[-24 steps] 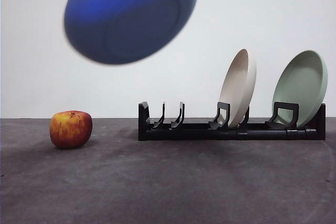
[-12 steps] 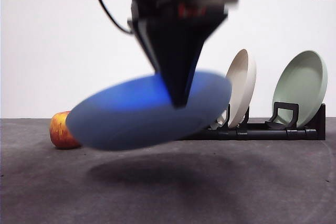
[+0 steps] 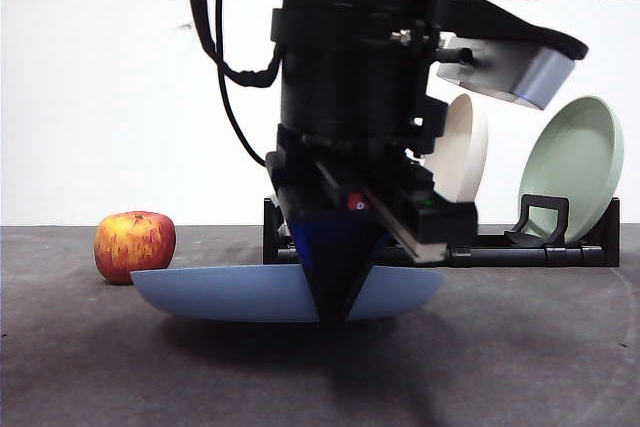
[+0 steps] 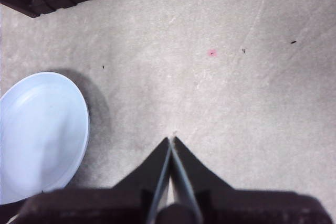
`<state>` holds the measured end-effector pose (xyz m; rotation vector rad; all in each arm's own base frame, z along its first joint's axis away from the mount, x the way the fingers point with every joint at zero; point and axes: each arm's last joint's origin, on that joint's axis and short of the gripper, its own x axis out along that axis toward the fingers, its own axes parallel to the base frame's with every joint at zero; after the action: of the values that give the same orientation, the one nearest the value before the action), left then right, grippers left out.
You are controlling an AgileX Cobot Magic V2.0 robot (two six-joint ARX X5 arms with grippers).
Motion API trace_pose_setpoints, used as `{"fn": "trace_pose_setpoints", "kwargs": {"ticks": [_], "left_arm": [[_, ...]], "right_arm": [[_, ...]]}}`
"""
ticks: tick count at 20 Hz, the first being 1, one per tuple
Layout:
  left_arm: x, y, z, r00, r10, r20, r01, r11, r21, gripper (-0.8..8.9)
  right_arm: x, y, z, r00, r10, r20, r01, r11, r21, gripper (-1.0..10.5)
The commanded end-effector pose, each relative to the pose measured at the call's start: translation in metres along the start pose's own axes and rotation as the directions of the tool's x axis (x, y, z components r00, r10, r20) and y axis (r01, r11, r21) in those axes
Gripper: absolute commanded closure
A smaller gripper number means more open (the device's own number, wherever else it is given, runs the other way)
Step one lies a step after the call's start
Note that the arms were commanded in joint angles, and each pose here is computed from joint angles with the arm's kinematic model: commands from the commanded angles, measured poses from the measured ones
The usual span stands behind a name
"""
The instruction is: Take the blue plate from the plate rack,put the plate on the table,take the apple from the table,put the apple in the plate
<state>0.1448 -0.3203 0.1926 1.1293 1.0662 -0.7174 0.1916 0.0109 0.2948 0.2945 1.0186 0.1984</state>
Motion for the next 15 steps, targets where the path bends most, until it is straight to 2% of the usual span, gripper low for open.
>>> {"fn": "trace_pose_setpoints", "kwargs": {"ticks": [1, 3, 4, 5, 8, 10, 12, 13, 15], "left_arm": [[0.012, 0.002, -0.008, 0.994, -0.058, -0.094, 0.058, 0.998, -0.009, 5.02], [0.013, 0.006, -0.010, 0.992, -0.059, -0.111, 0.058, 0.998, -0.017, 3.69], [0.012, 0.008, -0.012, 0.992, -0.060, -0.115, 0.058, 0.998, -0.023, 3.34], [0.009, 0.012, -0.013, 0.991, -0.060, -0.116, 0.057, 0.998, -0.034, 3.09], [-0.013, 0.021, -0.019, 0.997, -0.068, -0.041, 0.064, 0.994, -0.087, 3.06], [-0.042, 0.029, -0.029, 0.994, -0.100, 0.051, 0.106, 0.986, -0.128, 3.08], [-0.077, 0.040, -0.048, 0.985, -0.091, 0.144, 0.119, 0.973, -0.196, 3.15], [-0.095, 0.047, -0.061, 0.978, -0.078, 0.193, 0.126, 0.960, -0.248, 3.38], [-0.126, 0.060, -0.091, 0.962, -0.045, 0.271, 0.141, 0.928, -0.345, 4.95]], "right_arm": [[0.000, 0.001, 0.001, 1.000, 0.002, 0.004, -0.002, 1.000, -0.010, 9.4], [0.000, 0.001, 0.001, 1.000, 0.002, 0.004, -0.002, 1.000, -0.005, 9.4], [0.000, 0.001, 0.001, 1.000, 0.008, 0.003, -0.008, 1.000, -0.006, 9.2], [0.000, 0.002, 0.001, 1.000, 0.017, 0.003, -0.017, 1.000, -0.012, 8.5], [0.002, 0.012, 0.002, 0.998, 0.053, 0.020, -0.052, 0.997, -0.054, 6.9], [0.004, 0.026, 0.006, 0.989, 0.136, 0.052, -0.130, 0.986, -0.104, 5.3], [0.004, 0.046, 0.011, 0.961, 0.266, 0.077, -0.247, 0.950, -0.189, 3.5], [0.004, 0.056, 0.014, 0.937, 0.334, 0.097, -0.305, 0.923, -0.235, 2.7], [0.002, 0.072, 0.025, 0.883, 0.426, 0.196, -0.360, 0.884, -0.299, 2.5]]}}
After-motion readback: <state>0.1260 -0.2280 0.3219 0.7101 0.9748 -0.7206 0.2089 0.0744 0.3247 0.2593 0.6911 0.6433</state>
